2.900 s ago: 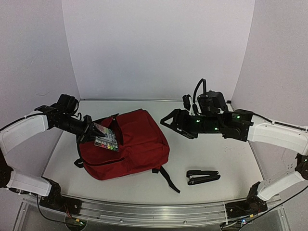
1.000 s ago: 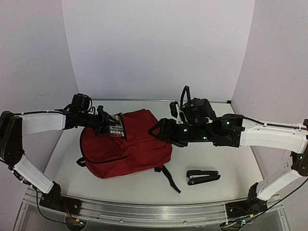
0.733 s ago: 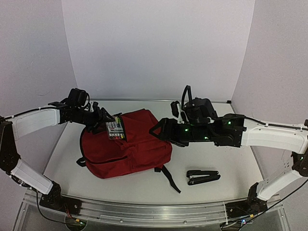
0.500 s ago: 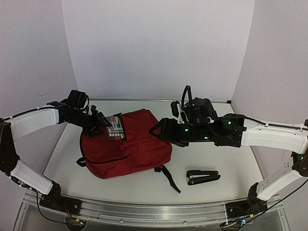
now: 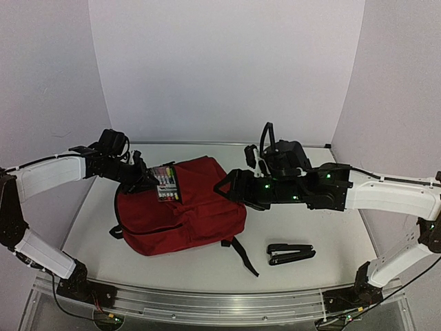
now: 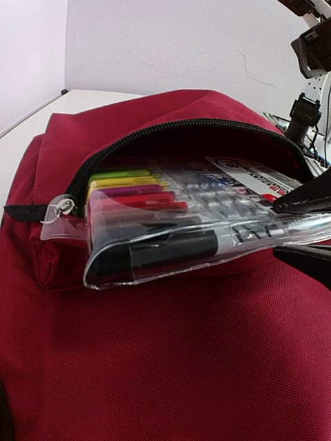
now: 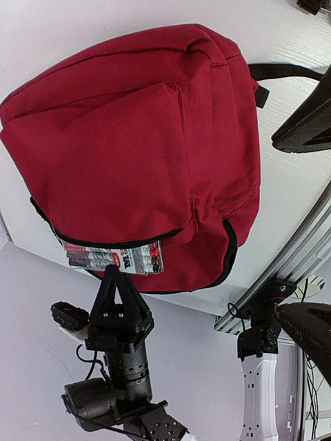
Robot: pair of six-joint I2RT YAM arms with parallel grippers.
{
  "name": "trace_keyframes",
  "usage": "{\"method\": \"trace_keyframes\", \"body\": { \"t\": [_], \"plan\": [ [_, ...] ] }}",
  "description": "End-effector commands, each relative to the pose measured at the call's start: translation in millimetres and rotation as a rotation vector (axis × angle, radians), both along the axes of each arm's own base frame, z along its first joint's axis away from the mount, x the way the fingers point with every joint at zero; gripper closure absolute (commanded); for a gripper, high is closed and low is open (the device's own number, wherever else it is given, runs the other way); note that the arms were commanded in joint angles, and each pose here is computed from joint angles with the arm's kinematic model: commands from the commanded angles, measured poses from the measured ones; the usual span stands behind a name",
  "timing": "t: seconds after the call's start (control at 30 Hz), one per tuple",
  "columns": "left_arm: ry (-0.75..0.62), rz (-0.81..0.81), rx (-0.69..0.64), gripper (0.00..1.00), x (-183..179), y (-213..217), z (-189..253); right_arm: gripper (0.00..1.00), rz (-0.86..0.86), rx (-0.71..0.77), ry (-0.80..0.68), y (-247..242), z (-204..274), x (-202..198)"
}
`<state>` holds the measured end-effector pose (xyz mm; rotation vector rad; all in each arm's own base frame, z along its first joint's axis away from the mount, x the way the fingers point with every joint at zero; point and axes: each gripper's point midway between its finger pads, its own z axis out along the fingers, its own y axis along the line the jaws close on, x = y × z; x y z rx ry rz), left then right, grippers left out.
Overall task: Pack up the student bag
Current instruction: Place the stationery in the student bag.
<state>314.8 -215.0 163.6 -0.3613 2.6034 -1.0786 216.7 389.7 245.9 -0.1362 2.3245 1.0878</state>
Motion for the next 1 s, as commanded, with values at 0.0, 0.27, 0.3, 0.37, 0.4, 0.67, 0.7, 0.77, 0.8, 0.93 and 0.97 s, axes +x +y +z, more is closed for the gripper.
{"method": "trace_keyframes", "body": {
  "t": [0.0, 0.27, 0.3, 0.37, 0.4, 0.67, 0.7, 0.77, 0.8, 0.93, 0.97],
  "plan": [
    [-0.064, -0.044, -0.059, 0.89, 12, -24, 16, 0.27, 0.0, 0.015, -0.018, -2, 8, -2],
    [-0.041, -0.075, -0.142, 0.99, 19, -52, 15, 0.28, -0.011, 0.019, -0.018, -9, 8, -4],
    [-0.04, -0.07, -0.148, 1.0, 19, -53, 16, 0.28, -0.016, 0.02, -0.019, -10, 9, -4],
    [-0.042, -0.058, -0.164, 1.0, 20, -53, 22, 0.28, -0.02, 0.02, -0.019, -12, 8, -5],
    [-0.043, -0.054, -0.174, 1.0, 20, -53, 25, 0.28, -0.022, 0.02, -0.019, -13, 8, -5],
    [-0.038, -0.043, -0.324, 1.0, 16, -63, 48, 0.28, -0.032, 0.019, -0.018, -16, 8, -4],
    [-0.04, -0.044, -0.34, 1.0, 16, -64, 50, 0.28, -0.032, 0.02, -0.018, -16, 8, -4],
    [-0.054, -0.05, -0.372, 1.0, 17, -67, 57, 0.28, -0.03, 0.021, -0.018, -15, 9, -5],
    [-0.054, -0.048, -0.382, 1.0, 17, -67, 59, 0.28, -0.031, 0.021, -0.018, -16, 9, -5],
    [-0.059, -0.033, -0.381, 1.0, 18, -66, 60, 0.28, -0.035, 0.02, -0.016, -18, 9, -5],
    [-0.063, -0.034, -0.391, 1.0, 20, -67, 60, 0.28, -0.036, 0.019, -0.015, -19, 8, -5]
  ]
}}
